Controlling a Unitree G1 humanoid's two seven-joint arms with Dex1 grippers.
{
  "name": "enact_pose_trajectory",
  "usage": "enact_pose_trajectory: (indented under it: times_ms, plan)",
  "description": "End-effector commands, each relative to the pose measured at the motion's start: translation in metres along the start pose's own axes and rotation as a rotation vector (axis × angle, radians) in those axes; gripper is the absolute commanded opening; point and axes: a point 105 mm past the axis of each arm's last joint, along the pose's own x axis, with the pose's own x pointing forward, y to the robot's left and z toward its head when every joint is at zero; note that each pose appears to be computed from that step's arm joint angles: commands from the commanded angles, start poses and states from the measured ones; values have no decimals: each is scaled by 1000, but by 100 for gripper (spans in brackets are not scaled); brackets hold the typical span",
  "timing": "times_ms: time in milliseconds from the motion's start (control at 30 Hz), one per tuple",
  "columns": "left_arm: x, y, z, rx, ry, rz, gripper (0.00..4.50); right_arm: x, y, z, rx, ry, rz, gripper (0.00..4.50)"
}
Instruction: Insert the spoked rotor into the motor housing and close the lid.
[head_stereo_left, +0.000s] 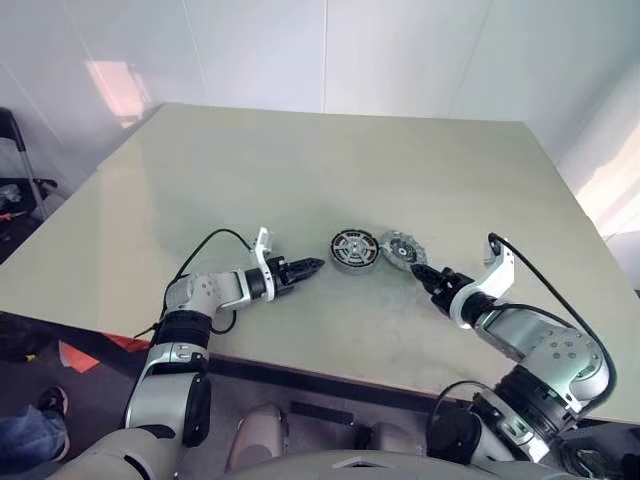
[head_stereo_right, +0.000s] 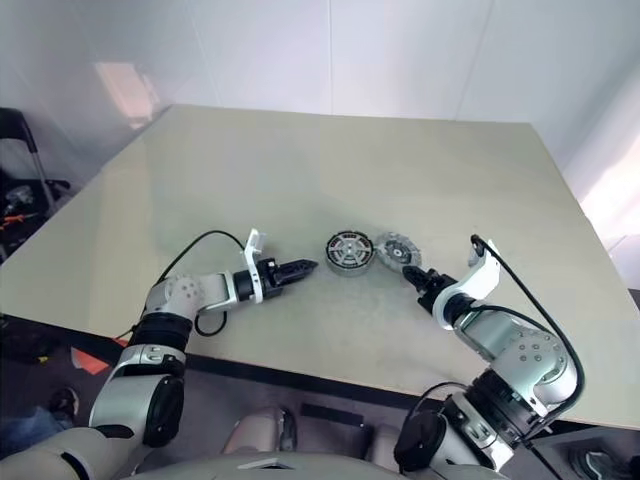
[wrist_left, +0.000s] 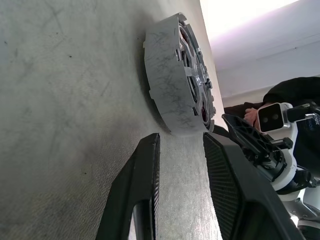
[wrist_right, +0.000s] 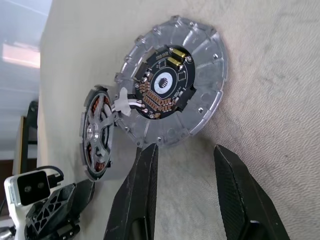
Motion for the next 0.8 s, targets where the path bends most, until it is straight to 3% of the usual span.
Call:
enact_pose_trajectory:
  times_ms: [33, 100, 200, 400, 600, 800]
  plan:
    - [-1, 0, 0, 13, 18, 11, 145, 7, 14, 0, 52, 0, 32, 192]
    - [-3, 1, 0, 16, 17, 18, 145, 10, 17, 1, 79, 4, 37, 192]
    - [-5, 1, 0, 18, 13, 20, 145, 16, 19, 3, 101, 23, 47, 243]
    - [-7, 0, 3, 27, -10, 26, 145, 34, 21, 4, 154, 69, 49, 437]
    - [-7, 0, 3, 32, -10, 34, 145, 61, 20, 6, 242, 54, 118, 437]
    - [-6, -2, 2, 48, 9, 37, 145, 82, 38, 6, 251, 23, 230, 437]
